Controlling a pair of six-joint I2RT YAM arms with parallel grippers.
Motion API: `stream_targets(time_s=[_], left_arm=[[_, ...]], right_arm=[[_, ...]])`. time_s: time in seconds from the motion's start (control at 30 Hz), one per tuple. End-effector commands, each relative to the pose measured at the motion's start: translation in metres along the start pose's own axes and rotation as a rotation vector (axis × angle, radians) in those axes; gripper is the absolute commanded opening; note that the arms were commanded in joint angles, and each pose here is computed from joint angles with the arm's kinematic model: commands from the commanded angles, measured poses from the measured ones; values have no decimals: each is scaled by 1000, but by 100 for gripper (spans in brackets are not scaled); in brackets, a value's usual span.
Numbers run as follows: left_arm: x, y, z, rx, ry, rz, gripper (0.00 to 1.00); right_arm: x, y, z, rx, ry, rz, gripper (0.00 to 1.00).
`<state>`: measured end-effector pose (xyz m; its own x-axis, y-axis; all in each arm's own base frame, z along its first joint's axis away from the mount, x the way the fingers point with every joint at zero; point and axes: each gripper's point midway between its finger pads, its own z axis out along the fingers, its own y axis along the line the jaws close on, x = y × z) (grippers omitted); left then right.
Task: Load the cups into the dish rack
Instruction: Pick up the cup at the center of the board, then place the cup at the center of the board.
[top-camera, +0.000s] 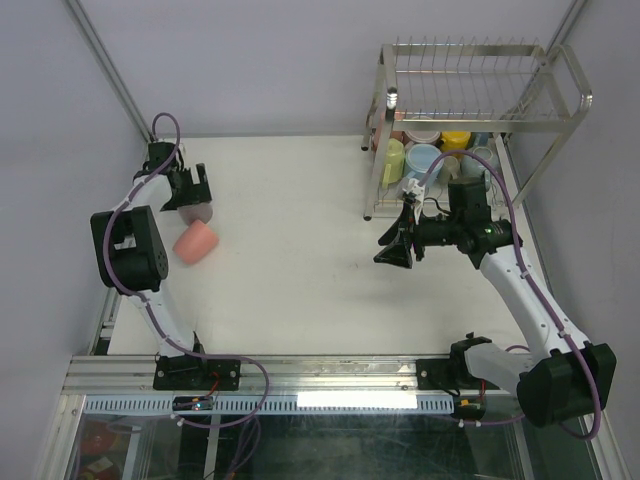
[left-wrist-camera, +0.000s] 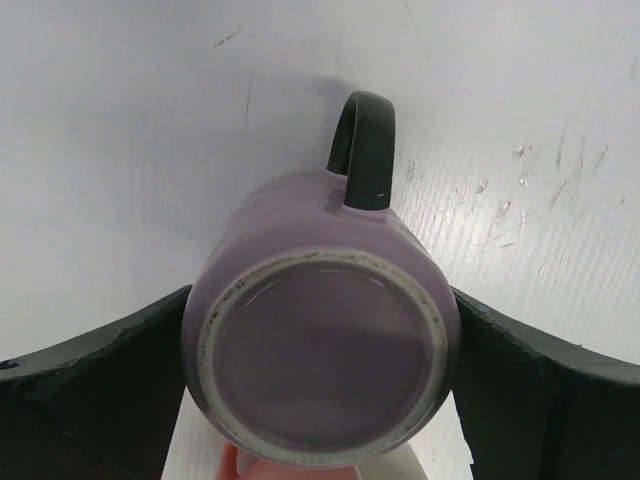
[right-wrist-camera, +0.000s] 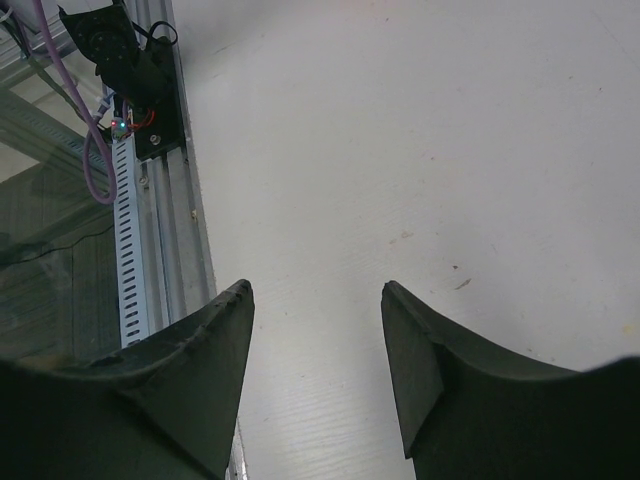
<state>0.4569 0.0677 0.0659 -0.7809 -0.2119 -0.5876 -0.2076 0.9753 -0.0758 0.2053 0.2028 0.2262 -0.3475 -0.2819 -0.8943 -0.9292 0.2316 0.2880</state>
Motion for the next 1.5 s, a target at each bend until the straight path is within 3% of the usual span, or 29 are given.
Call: stream_targets(time_s=[0.0,0.03,0.2,0.3,0.47,0.6,0.77,1.0,1.1,1.47], left_arm=[[-32,-5,-4,-59,-73,56,93],[-32,-8,-4,-60,-74,69,89],[-42,-35,-15,-27,-109,157,43],[-53,-58,-33,5,-160,230,27],[-61,-114,-73,157,-241,361,22],[-46,-160,-108,388,-281,452,19],[5,-210,-152,662,-339,706,16],[80,-258,-194,912,-371,1015,8],[109,-276,-203,976,-343,1125,0],[187,-336,-188,1012,-231,1416,5]], right_arm=[[-6,4,1,-22,-21,-27,57],[-6,3,1,-21,-21,-28,57],[-6,3,1,-20,-19,-28,57],[-6,3,0,-19,-18,-29,57],[-6,3,0,-15,-18,-34,57],[-7,5,-1,-16,-20,-41,57],[-8,5,-2,-19,-20,-49,57],[-10,7,-4,-24,-20,-79,57],[-10,6,-4,-26,-22,-98,57],[-8,-7,-10,6,-33,-89,57]])
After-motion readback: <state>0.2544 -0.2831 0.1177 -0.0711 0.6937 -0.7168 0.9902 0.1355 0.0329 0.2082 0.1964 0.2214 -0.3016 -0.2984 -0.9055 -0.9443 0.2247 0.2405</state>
